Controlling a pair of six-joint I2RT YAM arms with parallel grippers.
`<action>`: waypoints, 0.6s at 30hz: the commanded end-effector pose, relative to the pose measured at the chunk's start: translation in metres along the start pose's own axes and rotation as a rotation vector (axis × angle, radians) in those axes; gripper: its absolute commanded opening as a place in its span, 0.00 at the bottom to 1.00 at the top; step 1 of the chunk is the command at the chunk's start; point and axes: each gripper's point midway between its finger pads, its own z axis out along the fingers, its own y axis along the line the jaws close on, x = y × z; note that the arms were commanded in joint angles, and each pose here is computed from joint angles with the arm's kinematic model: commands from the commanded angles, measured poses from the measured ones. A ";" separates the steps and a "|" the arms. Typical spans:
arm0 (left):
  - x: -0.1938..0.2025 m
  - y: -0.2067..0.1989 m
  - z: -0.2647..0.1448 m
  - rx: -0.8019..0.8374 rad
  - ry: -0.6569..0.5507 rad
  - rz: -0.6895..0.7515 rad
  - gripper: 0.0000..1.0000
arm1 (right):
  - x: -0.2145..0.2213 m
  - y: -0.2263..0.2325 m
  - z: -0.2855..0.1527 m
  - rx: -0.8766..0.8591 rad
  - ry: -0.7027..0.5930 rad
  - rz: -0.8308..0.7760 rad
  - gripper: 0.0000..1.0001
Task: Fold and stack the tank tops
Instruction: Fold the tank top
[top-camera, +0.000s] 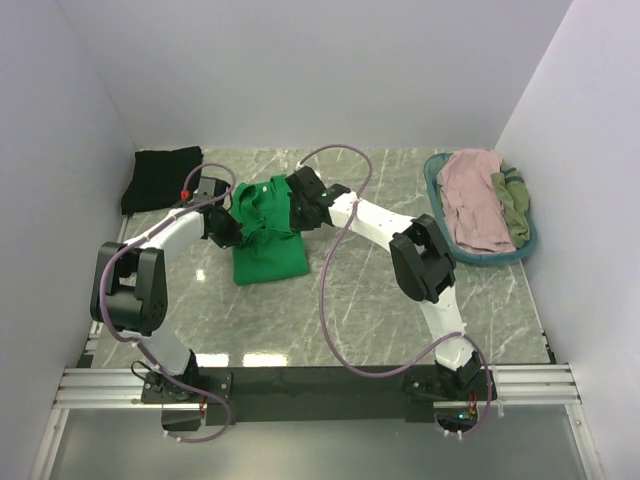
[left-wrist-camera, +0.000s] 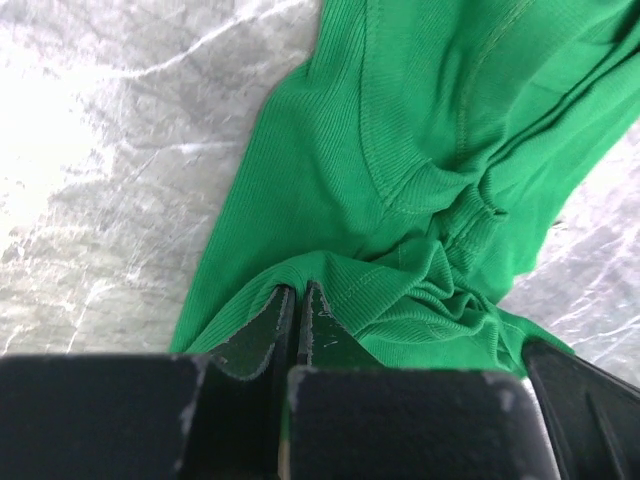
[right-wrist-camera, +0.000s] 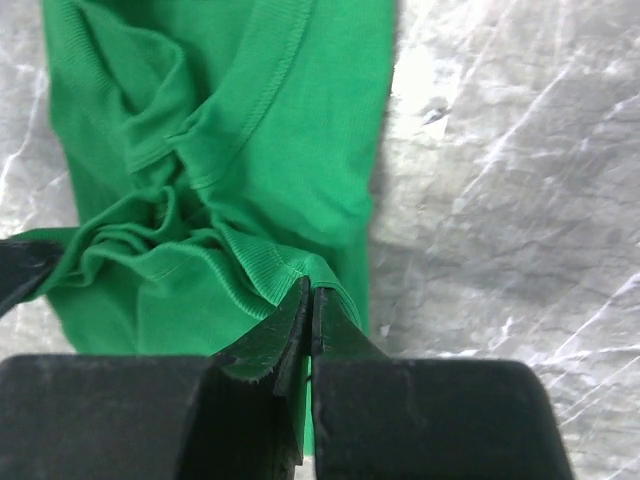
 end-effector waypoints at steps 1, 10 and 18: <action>-0.027 -0.024 -0.007 0.094 -0.053 -0.008 0.01 | -0.024 -0.001 0.001 -0.004 -0.057 0.003 0.00; -0.051 -0.034 -0.005 0.190 -0.084 -0.041 0.56 | -0.058 0.000 -0.001 -0.082 -0.151 0.016 0.46; -0.084 -0.043 -0.058 0.248 -0.210 0.010 0.81 | -0.071 -0.014 -0.044 -0.035 -0.250 -0.002 0.51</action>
